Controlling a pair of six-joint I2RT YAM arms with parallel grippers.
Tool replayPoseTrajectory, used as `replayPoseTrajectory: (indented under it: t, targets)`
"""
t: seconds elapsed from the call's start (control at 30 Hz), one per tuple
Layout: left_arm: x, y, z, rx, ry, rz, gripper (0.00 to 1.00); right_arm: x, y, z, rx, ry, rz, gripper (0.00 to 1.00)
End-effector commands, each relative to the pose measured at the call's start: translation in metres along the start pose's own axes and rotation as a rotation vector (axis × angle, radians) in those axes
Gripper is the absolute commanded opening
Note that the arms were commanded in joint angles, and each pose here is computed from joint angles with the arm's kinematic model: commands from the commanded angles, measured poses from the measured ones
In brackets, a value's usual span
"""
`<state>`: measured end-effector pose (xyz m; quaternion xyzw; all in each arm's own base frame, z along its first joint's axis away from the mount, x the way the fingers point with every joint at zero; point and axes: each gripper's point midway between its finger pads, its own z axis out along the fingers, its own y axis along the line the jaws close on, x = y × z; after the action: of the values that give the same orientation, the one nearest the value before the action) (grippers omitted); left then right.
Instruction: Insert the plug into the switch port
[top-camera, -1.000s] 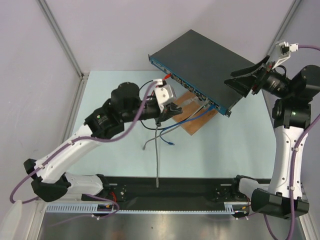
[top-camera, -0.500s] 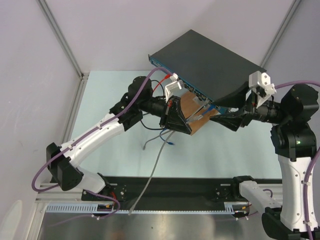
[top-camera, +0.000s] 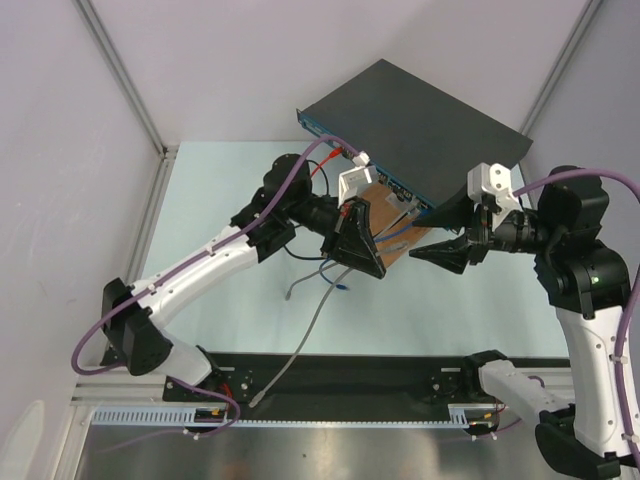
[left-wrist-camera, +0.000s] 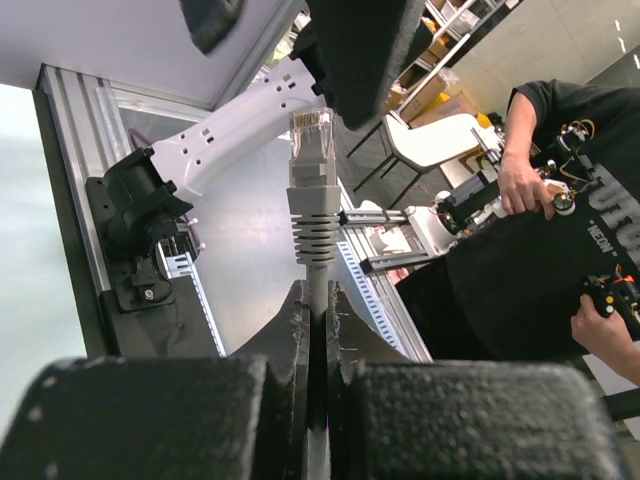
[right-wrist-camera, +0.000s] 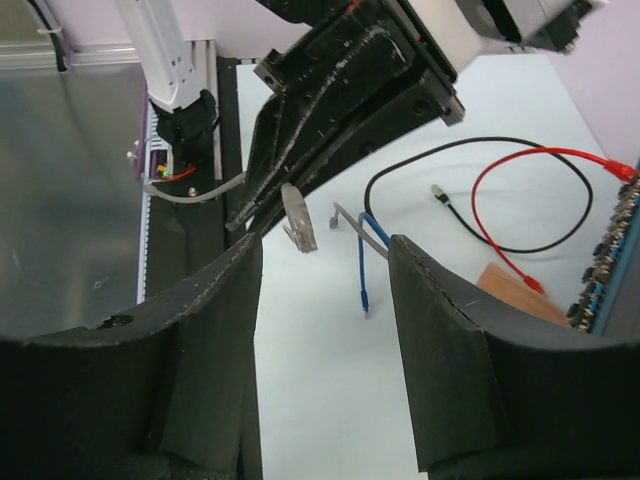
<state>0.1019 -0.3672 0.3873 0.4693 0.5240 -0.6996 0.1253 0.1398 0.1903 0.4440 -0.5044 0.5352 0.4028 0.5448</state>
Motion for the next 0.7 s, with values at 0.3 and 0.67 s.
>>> replayPoseTrajectory:
  t: [0.3,0.67]
  targets:
    - [-0.002,-0.003,0.003,0.059,0.023,0.001,0.00,0.009,0.007,0.015,-0.057,0.033,0.041,0.49]
    - [-0.008,0.002,0.002,0.029,-0.007,0.011,0.26,0.015,0.002,0.020,-0.062,0.074,0.070,0.00]
